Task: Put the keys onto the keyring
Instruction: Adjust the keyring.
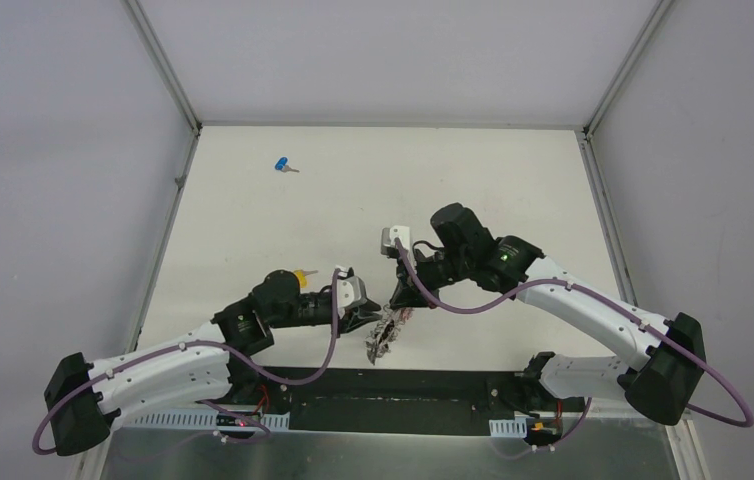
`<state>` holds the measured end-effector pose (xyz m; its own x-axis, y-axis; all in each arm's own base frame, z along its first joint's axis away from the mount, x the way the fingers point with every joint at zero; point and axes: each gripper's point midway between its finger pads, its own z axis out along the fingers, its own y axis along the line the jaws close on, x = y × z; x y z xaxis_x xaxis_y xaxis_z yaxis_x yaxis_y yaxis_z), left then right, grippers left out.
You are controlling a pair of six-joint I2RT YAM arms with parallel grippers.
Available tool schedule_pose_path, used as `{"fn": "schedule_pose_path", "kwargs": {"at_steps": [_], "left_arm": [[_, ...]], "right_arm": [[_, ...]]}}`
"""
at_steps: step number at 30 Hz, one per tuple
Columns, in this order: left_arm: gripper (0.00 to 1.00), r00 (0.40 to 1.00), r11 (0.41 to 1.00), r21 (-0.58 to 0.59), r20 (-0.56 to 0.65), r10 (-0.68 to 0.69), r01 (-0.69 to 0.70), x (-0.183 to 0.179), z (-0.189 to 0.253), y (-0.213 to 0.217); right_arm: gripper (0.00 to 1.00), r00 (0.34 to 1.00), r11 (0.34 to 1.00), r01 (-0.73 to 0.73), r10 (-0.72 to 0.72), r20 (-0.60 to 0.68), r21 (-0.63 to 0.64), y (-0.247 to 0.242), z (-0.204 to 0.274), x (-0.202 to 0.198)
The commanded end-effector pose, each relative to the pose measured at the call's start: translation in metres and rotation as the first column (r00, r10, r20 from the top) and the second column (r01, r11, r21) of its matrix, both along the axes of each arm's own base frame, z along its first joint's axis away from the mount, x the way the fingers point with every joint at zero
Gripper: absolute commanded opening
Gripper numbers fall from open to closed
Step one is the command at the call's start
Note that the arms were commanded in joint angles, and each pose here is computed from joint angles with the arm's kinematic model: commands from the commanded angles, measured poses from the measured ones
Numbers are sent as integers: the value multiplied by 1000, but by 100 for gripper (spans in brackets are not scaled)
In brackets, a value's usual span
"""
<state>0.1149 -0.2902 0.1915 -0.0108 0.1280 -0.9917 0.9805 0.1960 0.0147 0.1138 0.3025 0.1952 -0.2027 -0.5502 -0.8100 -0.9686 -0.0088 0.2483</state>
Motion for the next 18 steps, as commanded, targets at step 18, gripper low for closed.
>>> {"fn": "schedule_pose_path", "kwargs": {"at_steps": [18], "left_arm": [[36, 987, 999, -33, 160, 24, -19, 0, 33, 14]], "right_arm": [[0, 989, 995, 12, 3, -145, 100, 16, 24, -12]]}}
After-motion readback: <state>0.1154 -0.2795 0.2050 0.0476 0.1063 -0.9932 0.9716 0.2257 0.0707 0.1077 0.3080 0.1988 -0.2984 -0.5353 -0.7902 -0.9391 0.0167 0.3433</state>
